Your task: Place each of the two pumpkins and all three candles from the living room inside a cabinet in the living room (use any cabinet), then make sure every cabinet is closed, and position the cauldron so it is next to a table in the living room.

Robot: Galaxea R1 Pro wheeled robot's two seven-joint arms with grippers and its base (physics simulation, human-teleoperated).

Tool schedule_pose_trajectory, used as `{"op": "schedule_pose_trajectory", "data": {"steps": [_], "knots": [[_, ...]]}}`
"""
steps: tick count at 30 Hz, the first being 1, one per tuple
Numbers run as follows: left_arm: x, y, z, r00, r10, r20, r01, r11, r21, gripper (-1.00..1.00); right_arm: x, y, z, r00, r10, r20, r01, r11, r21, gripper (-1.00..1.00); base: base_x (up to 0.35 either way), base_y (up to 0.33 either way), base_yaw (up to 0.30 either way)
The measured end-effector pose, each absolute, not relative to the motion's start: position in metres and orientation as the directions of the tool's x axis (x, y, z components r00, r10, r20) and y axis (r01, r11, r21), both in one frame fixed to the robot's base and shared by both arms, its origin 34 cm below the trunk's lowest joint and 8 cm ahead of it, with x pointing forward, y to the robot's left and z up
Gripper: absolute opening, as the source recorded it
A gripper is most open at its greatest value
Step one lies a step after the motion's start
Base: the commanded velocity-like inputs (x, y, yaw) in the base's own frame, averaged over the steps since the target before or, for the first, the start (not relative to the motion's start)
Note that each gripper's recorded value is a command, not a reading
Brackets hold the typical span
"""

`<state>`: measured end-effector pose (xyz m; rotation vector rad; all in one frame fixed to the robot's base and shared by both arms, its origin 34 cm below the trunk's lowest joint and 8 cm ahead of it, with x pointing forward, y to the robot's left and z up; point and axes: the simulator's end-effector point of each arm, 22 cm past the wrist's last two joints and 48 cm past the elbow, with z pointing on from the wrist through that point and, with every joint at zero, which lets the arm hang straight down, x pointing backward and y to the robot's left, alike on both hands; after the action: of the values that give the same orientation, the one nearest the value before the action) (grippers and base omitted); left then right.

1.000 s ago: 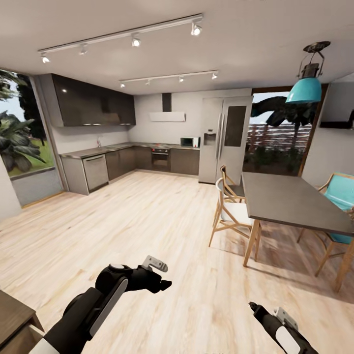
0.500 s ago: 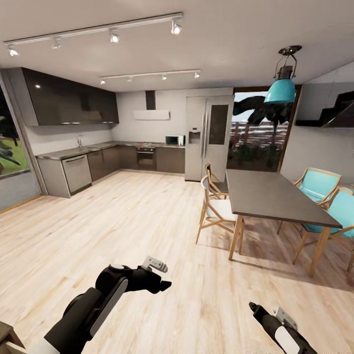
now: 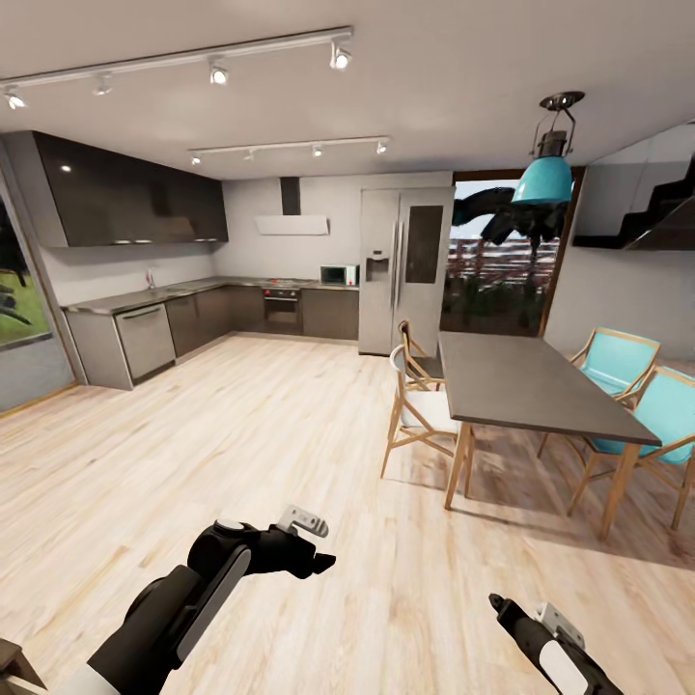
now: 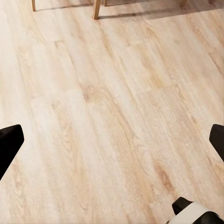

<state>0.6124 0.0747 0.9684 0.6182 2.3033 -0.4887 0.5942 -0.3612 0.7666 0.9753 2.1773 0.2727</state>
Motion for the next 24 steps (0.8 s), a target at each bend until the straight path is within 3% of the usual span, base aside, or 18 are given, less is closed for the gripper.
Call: {"op": "schedule_pose_trajectory", "data": {"steps": [10,24], "knots": [[0.609,0.075,0.977,-0.647,0.293,-0.704,0.554,0.815,-0.17,1.0,0.59,-0.361,0.775,-0.452,0.717,-0.531,0.564,0.691,0.453,1.0,0.0,0.0,-0.034],[0.607,0.072,0.979,-0.647,0.288,-0.706,0.558,0.81,-0.18,1.0,0.588,-0.361,0.774,-0.456,0.717,-0.527,0.565,0.691,0.451,1.0,0.0,0.0,-0.244]]}}
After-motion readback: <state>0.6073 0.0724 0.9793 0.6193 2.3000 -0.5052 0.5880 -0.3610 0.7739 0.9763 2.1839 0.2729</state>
